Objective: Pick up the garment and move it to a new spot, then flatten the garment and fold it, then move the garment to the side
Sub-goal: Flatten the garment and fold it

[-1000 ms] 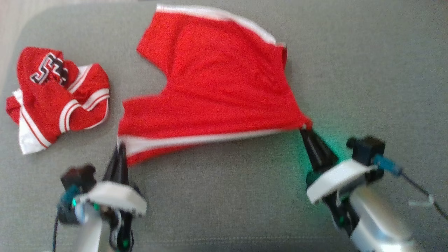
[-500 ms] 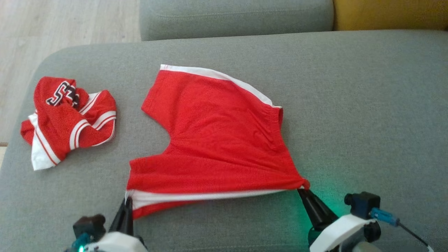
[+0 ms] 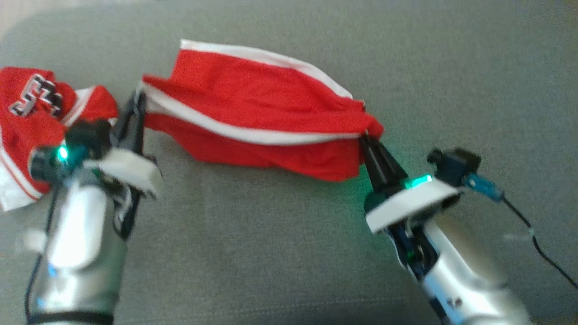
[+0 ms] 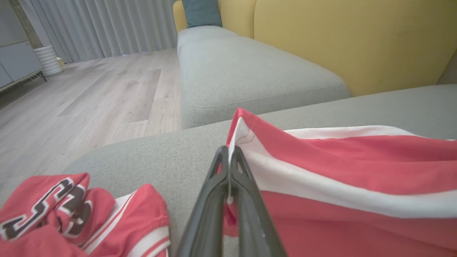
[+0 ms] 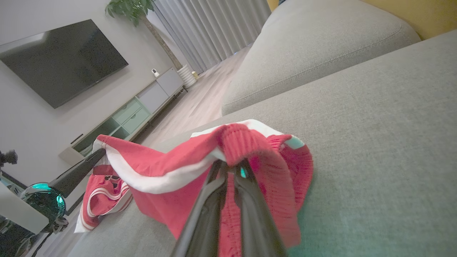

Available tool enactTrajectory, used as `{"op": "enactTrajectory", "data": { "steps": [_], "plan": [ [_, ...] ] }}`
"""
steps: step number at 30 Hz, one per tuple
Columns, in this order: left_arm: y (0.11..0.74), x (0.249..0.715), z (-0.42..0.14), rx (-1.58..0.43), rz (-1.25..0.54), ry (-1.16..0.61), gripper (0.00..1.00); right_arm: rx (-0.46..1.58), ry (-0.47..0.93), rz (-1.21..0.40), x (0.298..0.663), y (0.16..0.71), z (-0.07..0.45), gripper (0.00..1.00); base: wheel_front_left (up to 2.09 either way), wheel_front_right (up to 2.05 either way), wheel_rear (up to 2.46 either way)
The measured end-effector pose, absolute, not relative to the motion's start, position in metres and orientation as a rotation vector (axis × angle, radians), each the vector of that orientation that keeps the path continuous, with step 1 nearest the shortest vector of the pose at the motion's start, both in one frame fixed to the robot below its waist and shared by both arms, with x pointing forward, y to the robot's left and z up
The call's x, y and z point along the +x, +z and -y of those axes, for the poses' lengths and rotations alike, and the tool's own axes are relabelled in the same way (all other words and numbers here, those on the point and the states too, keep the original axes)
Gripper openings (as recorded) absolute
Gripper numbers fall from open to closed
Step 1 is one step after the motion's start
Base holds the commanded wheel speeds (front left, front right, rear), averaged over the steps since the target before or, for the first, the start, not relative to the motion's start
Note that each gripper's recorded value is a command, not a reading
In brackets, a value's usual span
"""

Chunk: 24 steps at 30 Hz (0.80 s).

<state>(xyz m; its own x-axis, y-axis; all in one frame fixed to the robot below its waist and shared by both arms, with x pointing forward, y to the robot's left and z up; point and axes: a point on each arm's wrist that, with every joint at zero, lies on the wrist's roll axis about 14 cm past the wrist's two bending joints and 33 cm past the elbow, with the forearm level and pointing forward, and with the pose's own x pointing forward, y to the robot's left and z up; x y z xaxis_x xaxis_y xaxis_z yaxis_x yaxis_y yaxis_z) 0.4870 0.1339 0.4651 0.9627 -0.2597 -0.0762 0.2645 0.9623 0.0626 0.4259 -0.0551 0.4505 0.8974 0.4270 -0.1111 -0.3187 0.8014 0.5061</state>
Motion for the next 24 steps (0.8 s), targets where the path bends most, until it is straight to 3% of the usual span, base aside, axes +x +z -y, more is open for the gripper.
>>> {"op": "enactTrajectory", "data": {
  "steps": [7, 22, 23, 24],
  "plan": [
    [0.438, 0.543, -0.127, 0.181, -0.148, -0.332, 0.0, 0.492, 0.339, -0.24, 0.468, 0.432, 0.067, 0.0, 0.0, 0.0, 0.0],
    [0.386, 0.591, -0.115, 0.213, -0.284, -0.386, 0.0, 0.56, 0.307, -0.256, 0.509, 0.416, 0.074, 0.0, 0.0, 0.0, 0.0],
    [0.384, 0.591, -0.114, 0.21, -0.287, -0.386, 0.0, 0.565, 0.302, -0.254, 0.51, 0.417, 0.075, 0.06, 0.0, 0.0, 0.0],
    [0.382, 0.591, -0.114, 0.207, -0.292, -0.385, 0.0, 0.566, 0.301, -0.252, 0.511, 0.417, 0.076, 0.56, 0.0, 0.0, 0.0]
  ]
}}
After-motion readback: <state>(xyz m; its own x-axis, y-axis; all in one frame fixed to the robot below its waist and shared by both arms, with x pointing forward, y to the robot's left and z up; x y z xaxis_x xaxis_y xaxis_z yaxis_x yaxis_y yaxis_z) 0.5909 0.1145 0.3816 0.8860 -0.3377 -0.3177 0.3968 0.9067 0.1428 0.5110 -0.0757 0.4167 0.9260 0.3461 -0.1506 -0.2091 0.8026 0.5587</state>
